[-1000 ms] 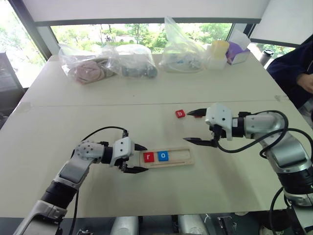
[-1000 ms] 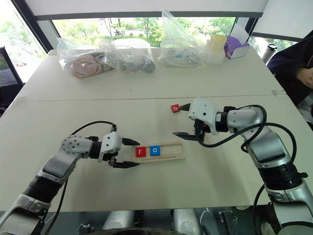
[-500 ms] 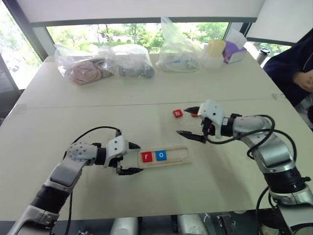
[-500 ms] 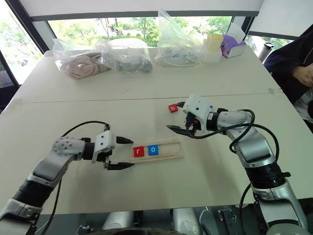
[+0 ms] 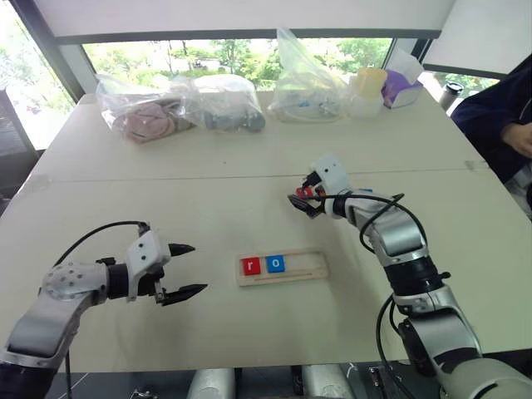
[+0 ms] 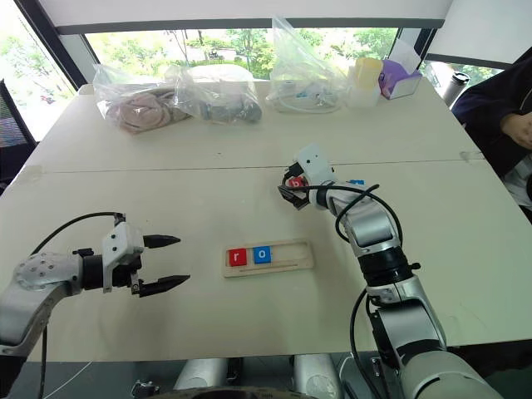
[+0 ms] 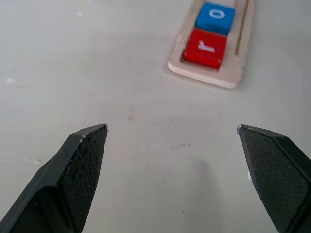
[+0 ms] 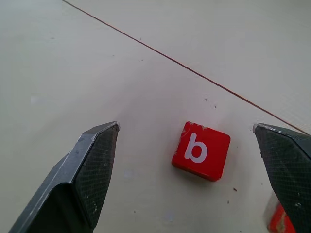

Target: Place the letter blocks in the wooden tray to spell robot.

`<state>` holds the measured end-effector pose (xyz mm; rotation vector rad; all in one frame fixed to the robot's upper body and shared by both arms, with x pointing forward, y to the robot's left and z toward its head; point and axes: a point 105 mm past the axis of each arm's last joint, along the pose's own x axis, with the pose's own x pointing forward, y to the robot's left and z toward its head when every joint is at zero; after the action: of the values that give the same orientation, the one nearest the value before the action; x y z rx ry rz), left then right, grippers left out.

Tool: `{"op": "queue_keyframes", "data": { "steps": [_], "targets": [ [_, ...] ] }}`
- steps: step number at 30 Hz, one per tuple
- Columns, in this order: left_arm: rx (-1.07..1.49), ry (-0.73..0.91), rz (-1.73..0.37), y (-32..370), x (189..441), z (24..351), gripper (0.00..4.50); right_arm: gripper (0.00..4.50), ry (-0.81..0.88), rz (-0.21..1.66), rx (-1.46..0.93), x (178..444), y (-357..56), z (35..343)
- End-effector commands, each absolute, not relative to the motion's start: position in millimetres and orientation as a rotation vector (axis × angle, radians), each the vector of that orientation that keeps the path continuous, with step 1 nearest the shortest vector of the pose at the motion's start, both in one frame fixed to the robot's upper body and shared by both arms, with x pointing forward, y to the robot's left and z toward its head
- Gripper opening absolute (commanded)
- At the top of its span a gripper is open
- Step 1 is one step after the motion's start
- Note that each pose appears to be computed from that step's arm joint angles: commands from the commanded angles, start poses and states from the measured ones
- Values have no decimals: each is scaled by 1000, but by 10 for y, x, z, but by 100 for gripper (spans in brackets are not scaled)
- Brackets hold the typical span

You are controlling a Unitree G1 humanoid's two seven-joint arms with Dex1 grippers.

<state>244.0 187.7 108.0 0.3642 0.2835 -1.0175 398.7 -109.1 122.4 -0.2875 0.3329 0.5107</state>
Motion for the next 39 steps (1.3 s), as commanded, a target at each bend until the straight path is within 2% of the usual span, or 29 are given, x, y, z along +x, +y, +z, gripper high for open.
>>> {"op": "queue_keyframes", "data": {
  "steps": [1, 7, 10, 15, 19, 21, 26, 29, 32, 39],
  "targets": [
    [355, 234, -1003, 1827, 2435, 1218, 447, 450, 316, 471, -286, 4049, -1106, 1306],
    [296, 163, -980, 1704, 2436, 1396, 447, 450, 376, 450, -289, 4081, -1023, 1093],
    [270, 136, -980, 1636, 2422, 1452, 450, 361, 399, 451, -234, 4112, -929, 1044],
    [258, 120, -971, 1572, 2429, 1462, 450, 119, 418, 412, -191, 4145, -945, 1037],
    [251, 104, -981, 1512, 2444, 1481, 450, 118, 386, 392, -248, 4056, -1126, 1186],
    [249, 96, -984, 1489, 2455, 1489, 450, 118, 357, 398, -275, 3919, -1235, 1312],
    [243, 89, -1026, 1432, 2429, 1510, 450, 118, 406, 369, -242, 3323, -1540, 1478],
    [241, 86, -1057, 1397, 2420, 1519, 450, 118, 487, 329, -214, 2984, -1679, 1414],
    [236, 77, -1080, 1354, 2450, 1523, 450, 118, 532, 291, -180, 2776, -1761, 1335],
    [242, 62, -1110, 1290, 2536, 1543, 450, 118, 594, 224, -102, 2648, -1813, 1101]
  ]
}}
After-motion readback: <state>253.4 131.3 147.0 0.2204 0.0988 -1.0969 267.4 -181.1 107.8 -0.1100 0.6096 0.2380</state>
